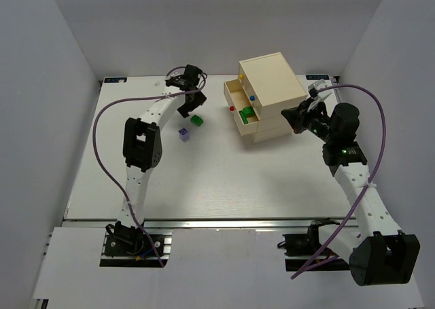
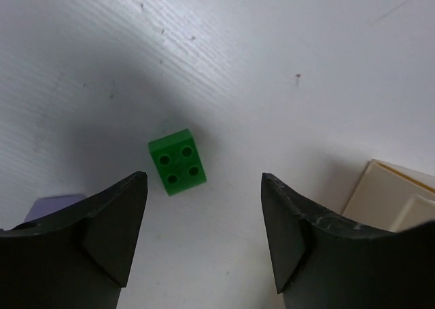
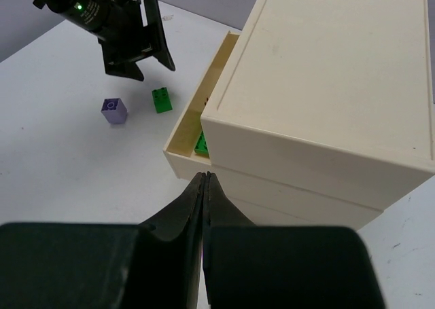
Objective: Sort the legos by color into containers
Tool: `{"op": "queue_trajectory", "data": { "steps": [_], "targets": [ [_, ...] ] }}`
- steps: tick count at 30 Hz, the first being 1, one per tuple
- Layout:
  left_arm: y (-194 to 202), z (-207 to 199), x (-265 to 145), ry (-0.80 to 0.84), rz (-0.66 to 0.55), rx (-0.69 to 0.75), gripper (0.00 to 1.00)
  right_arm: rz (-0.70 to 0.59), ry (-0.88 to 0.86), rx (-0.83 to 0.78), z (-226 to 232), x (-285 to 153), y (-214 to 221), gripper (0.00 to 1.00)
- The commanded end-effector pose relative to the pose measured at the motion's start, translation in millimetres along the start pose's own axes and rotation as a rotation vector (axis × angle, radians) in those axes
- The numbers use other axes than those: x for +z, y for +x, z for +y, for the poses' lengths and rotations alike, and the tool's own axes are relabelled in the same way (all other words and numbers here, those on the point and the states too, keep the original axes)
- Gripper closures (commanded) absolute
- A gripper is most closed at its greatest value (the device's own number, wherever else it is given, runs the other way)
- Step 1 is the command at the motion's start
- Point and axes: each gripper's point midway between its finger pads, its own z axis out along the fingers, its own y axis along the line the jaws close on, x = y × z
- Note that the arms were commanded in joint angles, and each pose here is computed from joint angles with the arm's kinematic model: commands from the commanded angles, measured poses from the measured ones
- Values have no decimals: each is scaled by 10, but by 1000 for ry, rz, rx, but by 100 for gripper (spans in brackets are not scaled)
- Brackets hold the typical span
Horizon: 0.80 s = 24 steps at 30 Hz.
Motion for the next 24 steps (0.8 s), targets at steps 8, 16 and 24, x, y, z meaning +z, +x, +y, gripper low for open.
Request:
{"op": "queue_trajectory", "data": {
  "steps": [8, 16, 24],
  "targets": [
    [134, 49, -40, -20, 99, -91, 26, -40, -5, -7, -24, 0, -91, 100],
    [340, 39, 183, -26, 165, -113, 28, -45, 9, -5, -57, -28, -105, 100],
    [360, 141, 309, -53, 187, -130, 32, -47, 15, 2, -78, -42, -111, 100]
  ]
}}
